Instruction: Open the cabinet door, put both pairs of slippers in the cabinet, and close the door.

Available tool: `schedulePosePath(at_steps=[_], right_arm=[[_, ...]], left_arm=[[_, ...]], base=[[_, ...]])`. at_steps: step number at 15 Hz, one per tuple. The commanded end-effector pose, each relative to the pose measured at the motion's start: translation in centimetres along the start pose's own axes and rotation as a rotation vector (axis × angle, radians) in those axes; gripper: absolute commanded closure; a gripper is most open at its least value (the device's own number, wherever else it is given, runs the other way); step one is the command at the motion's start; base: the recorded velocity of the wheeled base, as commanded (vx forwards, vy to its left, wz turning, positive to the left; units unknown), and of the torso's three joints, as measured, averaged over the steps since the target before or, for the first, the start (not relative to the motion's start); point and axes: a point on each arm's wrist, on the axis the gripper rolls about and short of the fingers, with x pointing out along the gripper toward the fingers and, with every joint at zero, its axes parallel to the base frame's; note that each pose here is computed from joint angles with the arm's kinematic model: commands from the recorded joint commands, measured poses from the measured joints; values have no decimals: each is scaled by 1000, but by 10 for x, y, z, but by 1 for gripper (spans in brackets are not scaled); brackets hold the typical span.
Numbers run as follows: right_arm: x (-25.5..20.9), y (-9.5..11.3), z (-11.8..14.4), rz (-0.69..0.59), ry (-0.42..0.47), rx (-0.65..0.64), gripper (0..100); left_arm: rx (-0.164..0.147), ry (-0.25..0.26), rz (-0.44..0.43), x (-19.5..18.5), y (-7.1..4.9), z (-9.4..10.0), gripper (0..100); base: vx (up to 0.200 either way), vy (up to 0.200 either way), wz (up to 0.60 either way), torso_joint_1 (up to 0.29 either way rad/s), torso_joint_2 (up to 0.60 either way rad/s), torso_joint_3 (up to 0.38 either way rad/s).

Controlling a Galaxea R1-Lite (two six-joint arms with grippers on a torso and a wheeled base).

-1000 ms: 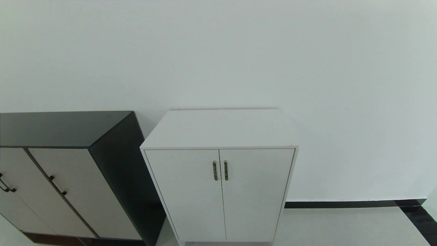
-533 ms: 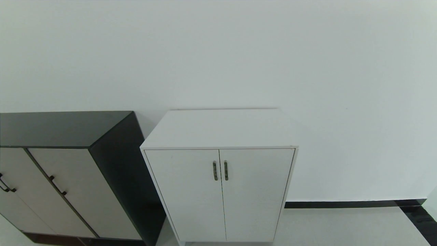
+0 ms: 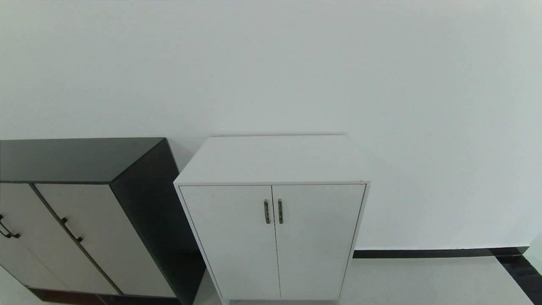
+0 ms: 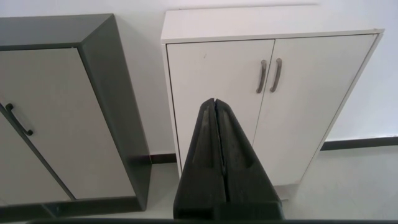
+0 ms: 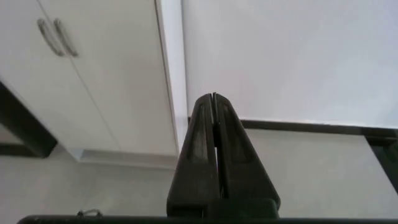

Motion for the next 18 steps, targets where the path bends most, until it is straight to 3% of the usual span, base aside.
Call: schedulePosePath(at_steps=[1, 2, 18], right_arm=[[-8, 1, -3, -66, -111, 9, 100], [-11, 1, -4, -73, -139, 8, 100], [-10, 2, -4, -67, -140, 30, 100]], left_arm=[[0, 0, 0, 0, 0, 0, 100], [0, 0, 0, 0, 0, 0, 100], [0, 0, 0, 0, 0, 0, 100]], base=[[0, 0, 0, 0, 0, 0], [0, 0, 0, 0, 0, 0], [0, 0, 0, 0, 0, 0]])
